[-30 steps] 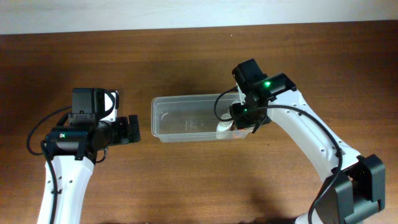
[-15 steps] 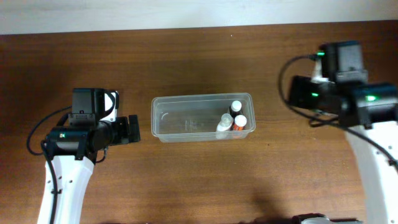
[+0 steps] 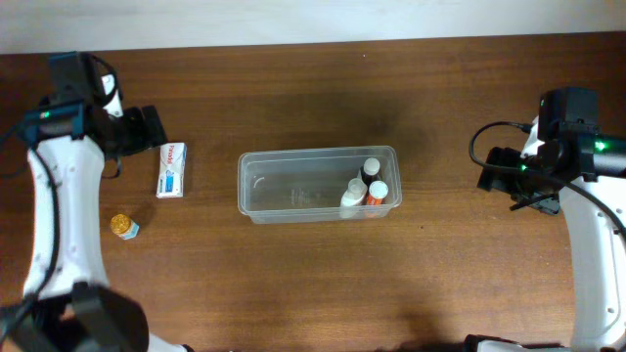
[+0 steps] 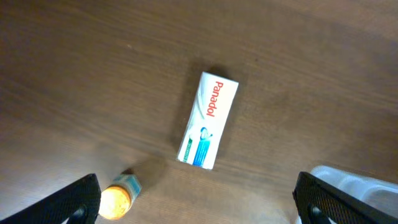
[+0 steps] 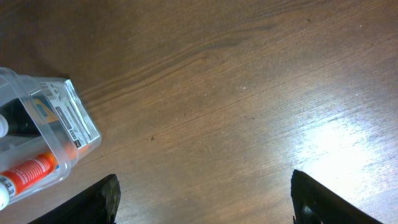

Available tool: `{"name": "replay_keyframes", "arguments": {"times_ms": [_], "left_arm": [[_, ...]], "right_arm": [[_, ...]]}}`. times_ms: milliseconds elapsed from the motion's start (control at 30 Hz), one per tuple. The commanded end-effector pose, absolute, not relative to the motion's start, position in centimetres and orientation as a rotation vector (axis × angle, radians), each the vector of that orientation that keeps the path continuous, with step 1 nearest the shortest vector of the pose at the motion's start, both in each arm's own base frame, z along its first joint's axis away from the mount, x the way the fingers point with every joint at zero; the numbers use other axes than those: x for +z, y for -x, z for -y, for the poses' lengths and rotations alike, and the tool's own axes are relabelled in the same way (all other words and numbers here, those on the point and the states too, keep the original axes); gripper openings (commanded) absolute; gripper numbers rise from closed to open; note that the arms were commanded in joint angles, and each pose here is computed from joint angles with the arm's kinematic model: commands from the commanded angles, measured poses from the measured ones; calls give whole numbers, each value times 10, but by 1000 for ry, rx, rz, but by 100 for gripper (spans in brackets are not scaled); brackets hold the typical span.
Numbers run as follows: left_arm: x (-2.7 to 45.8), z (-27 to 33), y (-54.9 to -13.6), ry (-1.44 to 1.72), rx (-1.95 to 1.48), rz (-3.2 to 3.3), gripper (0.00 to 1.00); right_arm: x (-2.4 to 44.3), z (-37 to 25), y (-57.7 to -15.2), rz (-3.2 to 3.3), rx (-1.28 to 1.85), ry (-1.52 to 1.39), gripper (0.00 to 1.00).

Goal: Pack container
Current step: 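Reach the left gripper to the white Panadol box and grasp it, then place the Panadol box into the container and release it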

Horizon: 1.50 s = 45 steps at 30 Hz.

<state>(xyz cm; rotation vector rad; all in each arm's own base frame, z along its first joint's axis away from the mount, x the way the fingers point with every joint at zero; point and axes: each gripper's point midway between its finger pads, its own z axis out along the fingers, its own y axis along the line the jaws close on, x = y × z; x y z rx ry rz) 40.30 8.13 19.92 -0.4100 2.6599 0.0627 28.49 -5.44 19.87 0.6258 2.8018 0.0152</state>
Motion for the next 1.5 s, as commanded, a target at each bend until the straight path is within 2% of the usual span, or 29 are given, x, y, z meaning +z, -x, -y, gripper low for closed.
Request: {"name": "replay_keyframes", "arguments": {"times_ms": [0, 267, 467, 533, 600, 633, 700, 800, 833, 867, 900, 1033, 1167, 1300, 1400, 1467], "left_arm": [[136, -86, -426, 414, 59, -2780, 99], [20, -79, -431, 436, -12, -3005, 99], [7, -79, -433, 437, -13, -3016, 99], [7, -78, -433, 435, -25, -3017, 89], [7, -73, -432, 432, -56, -3025, 61], [6, -72, -431, 433, -57, -3030, 56], [6, -70, -428, 431, -60, -3042, 56], [6, -69, -422, 435, -61, -3066, 50], [6, -69, -420, 436, -62, -3073, 45], [6, -69, -418, 438, -63, -3084, 36], [8, -68, -417, 438, -64, -3085, 34], [37, -68, -425, 429, -61, -3055, 30], [114, -57, -446, 348, -53, -2899, 30], [200, -15, -448, 12, -33, -2714, 30], [236, 30, -428, -407, 7, -2626, 30], [243, 60, -413, -664, 21, -2581, 30]], "right_arm": [[197, 55, -284, -2805, 27, -620, 80], [197, 54, -284, -2806, 27, -620, 80], [197, 55, -284, -2805, 26, -620, 80], [197, 55, -284, -2806, 26, -620, 80], [197, 55, -284, -2806, 25, -620, 80], [197, 55, -284, -2806, 26, -619, 80], [197, 55, -284, -2806, 25, -619, 79], [197, 55, -284, -2806, 25, -619, 80], [197, 55, -284, -2806, 25, -619, 80], [197, 55, -284, -2807, 25, -619, 80], [197, 55, -284, -2808, 25, -615, 79], [197, 54, -283, -2810, 25, -614, 80], [197, 54, -283, -2810, 25, -614, 80], [197, 55, -284, -2810, 24, -614, 80], [197, 55, -285, -2805, 24, -613, 80], [198, 55, -285, -2802, 24, -612, 80]]}}
